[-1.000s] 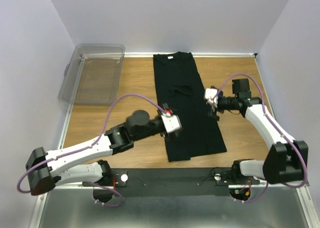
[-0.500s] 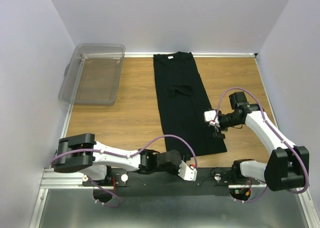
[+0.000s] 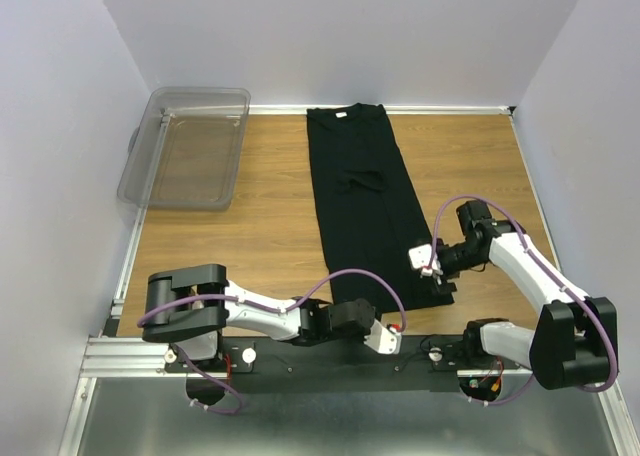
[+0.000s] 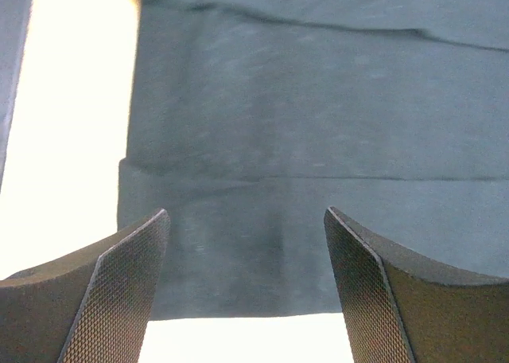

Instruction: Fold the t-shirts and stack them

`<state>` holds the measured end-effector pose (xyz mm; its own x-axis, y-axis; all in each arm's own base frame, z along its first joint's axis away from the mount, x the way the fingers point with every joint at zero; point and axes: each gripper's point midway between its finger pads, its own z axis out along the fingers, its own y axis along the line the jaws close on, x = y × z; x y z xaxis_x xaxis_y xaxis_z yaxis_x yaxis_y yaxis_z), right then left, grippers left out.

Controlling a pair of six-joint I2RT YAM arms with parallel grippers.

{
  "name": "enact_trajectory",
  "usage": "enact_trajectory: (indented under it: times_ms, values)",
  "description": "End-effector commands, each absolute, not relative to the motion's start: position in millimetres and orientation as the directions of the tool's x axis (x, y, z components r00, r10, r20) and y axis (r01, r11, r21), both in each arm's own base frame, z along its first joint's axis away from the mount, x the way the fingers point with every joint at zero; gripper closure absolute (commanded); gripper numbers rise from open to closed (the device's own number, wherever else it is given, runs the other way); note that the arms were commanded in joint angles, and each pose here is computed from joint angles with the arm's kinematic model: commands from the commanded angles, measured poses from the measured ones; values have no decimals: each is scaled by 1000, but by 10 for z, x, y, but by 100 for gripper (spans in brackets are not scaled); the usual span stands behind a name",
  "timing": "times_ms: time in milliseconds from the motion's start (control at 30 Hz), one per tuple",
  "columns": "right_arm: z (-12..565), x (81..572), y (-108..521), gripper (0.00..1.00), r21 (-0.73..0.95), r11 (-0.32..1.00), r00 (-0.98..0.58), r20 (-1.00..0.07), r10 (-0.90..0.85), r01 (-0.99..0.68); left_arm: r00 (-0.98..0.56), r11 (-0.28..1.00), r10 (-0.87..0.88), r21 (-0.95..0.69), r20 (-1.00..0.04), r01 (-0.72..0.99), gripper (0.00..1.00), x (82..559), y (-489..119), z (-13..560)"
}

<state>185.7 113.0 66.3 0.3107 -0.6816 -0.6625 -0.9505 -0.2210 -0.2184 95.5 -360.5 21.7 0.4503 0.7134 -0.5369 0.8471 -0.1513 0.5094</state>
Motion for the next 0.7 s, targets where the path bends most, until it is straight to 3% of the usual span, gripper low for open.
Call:
enact_trajectory:
  times_ms: [0,33,133,667]
  values:
    - [509,1594,1016,16,-204,-368,411,-615,-673,-907,415,-147,791,520,-449,842,82,1135,-3336,-1]
    - [498,1568,1012,17,-198,-380,416,-616,-669,-903,415,-147,793,521,-446,841,83,1146,-3327,-5]
    - [472,1501,1002,18,-183,-404,425,-619,-661,-896,413,-149,797,519,-442,842,100,1155,-3290,-30]
    - [547,1305,970,35,-196,-429,454,-600,-659,-882,470,-239,674,434,-570,868,100,850,-3591,282]
